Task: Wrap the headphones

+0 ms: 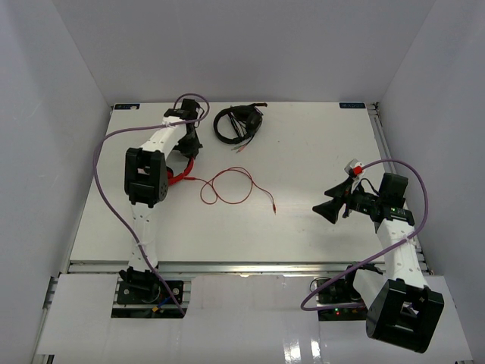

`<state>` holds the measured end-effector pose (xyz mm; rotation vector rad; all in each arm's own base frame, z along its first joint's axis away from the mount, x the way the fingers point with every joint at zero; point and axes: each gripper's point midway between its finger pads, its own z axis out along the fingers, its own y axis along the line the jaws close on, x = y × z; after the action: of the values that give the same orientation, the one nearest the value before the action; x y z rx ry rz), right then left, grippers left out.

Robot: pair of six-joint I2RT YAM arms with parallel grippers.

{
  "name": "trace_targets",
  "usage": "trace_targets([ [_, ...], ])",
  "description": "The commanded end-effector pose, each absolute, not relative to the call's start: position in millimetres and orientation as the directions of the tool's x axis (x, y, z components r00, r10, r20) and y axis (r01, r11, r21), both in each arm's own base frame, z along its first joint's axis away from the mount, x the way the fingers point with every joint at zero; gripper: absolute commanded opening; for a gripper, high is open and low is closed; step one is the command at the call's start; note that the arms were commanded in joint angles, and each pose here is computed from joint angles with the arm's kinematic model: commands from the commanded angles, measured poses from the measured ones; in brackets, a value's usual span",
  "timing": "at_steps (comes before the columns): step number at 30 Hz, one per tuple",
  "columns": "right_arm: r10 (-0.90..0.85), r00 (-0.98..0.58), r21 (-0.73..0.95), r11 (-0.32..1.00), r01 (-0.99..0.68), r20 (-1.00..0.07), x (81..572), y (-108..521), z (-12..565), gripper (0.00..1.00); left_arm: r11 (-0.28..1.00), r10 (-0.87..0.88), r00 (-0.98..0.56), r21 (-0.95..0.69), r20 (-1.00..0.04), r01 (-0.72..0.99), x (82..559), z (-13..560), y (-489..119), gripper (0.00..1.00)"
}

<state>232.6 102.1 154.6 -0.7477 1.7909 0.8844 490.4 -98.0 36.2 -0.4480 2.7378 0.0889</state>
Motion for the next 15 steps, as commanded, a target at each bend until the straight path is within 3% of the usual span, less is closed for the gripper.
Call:
trace_targets([
  [1,-0.121,-0.272,0.168,0.534,-0.828,-0.955,237.0,102.9,172.5,0.9,0.948,-0.269,-0.805,-0.291,-0.529,-0.126,495.0,157.2,-152.6,0.0],
  [5,-0.12,-0.272,0.172,0.524,-0.834,-0.955,234.4,104.3,171.8,0.9,0.82,-0.266,-0.738,-0.549,-0.62,0.165,453.8,256.3,-199.4,0.0],
  [9,-0.116,-0.264,0.174,0.498,-0.849,-0.958,229.4,107.6,172.5,0.9,0.63,-0.253,-0.772,-0.705,-0.584,0.327,395.4,282.9,-228.5,0.0],
  [15,-0.113,-0.238,0.158,0.472,-0.867,-0.965,223.7,111.2,174.7,0.9,0.213,-0.238,-0.819,-0.851,-0.522,0.481,319.9,302.5,-258.4,0.0],
])
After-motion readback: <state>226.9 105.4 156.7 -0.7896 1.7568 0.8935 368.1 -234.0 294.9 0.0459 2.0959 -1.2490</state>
